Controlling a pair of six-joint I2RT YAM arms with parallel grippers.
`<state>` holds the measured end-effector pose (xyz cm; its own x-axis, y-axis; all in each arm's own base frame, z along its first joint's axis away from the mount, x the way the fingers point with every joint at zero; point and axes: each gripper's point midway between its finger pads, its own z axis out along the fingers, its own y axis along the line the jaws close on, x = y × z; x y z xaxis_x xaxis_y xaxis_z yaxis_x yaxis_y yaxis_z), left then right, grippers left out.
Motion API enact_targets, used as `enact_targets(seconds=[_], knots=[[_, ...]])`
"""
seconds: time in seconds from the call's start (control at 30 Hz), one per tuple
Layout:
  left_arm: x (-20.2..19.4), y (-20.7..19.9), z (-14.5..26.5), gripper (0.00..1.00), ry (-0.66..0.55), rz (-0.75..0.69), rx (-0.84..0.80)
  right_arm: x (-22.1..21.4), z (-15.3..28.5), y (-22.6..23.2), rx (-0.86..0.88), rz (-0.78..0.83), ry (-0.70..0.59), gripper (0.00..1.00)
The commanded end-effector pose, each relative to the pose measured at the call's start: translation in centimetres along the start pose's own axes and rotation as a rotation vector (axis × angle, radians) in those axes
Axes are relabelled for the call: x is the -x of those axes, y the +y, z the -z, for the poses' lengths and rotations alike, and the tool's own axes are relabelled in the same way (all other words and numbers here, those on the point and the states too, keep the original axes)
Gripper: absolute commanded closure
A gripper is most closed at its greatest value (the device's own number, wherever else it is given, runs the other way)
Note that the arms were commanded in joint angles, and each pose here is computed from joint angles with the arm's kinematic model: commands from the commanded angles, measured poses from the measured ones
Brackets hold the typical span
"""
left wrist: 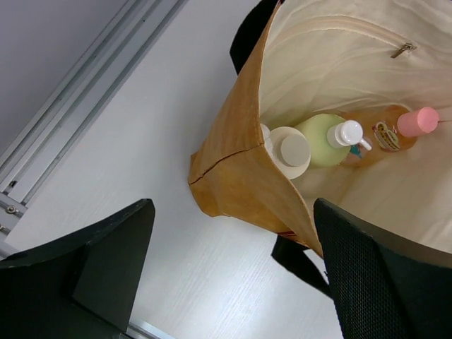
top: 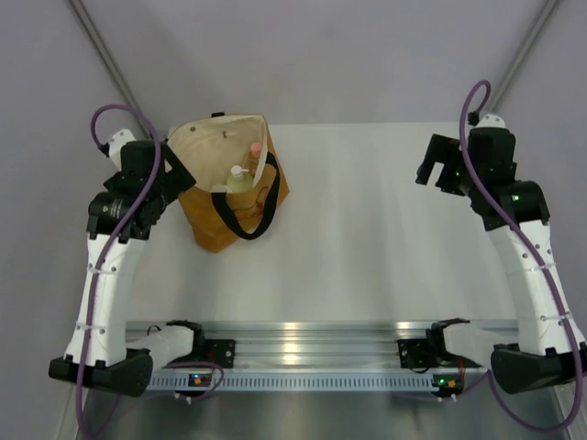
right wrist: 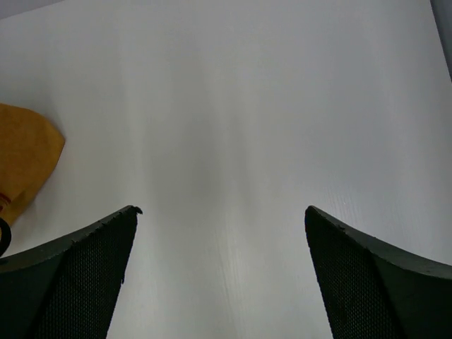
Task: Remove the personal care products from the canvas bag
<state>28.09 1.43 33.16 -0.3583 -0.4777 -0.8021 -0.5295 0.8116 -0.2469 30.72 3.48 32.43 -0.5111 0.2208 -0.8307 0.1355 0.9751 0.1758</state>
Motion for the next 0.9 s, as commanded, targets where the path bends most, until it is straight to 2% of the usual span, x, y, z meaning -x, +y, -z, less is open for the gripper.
enact_targets(seconds=[0.0, 0.13, 0.23, 0.47, 0.57, 0.6, 0.63, 0.7, 0.73, 0.77, 0.83, 0.87], knots=[[1.8, -0.7, 0.6, 0.02, -0.032, 0.058, -0.009, 2.8, 0.9, 0.1, -0.004, -0.051, -0.085, 0.00], [1.8, -1.8, 1.1, 0.02, -0.001, 0.185, -0.033, 1.7, -0.7, 0.9, 0.023, -0.058, -0.020, 0.01], [0.6, -3.4, 0.2, 0.02, 0.069, 0.296, -0.054, 0.0, -1.9, 2.1, 0.088, -0.052, 0.054, 0.01], [-1.1, -5.6, -3.1, 0.02, 0.175, 0.328, -0.012, 0.5, -2.0, 3.1, 0.133, -0.038, 0.060, 0.01], [-2.3, -6.1, -3.9, 0.13, 0.224, 0.343, 0.001, 0.5, -1.8, 3.5, 0.163, -0.026, 0.062, 0.00], [-3.0, -5.8, -4.1, 0.19, 0.239, 0.349, 0.014, 0.5, -1.5, 3.6, 0.171, -0.027, 0.059, 0.01], [-3.4, -5.5, -4.2, 0.29, 0.244, 0.350, 0.027, 0.5, -1.4, 3.7, 0.174, -0.025, 0.058, 0.01], [-4.4, -4.8, -4.3, 0.38, 0.261, 0.346, 0.050, 0.5, -1.3, 3.7, 0.183, -0.025, 0.057, 0.01], [-4.7, -4.8, -4.2, 0.45, 0.271, 0.349, 0.046, 0.4, -1.2, 4.0, 0.200, -0.020, 0.064, 0.01], [-5.0, -4.7, -4.2, 0.57, 0.277, 0.351, 0.044, 0.5, -1.1, 4.3, 0.216, -0.016, 0.062, 0.00], [-5.9, -4.5, -4.0, 0.70, 0.301, 0.354, 0.046, 0.5, -1.0, 5.6, 0.282, -0.018, 0.076, 0.00], [-6.3, -4.5, -4.0, 0.83, 0.314, 0.351, 0.046, 0.8, -0.8, 6.4, 0.318, -0.019, 0.072, 0.01]])
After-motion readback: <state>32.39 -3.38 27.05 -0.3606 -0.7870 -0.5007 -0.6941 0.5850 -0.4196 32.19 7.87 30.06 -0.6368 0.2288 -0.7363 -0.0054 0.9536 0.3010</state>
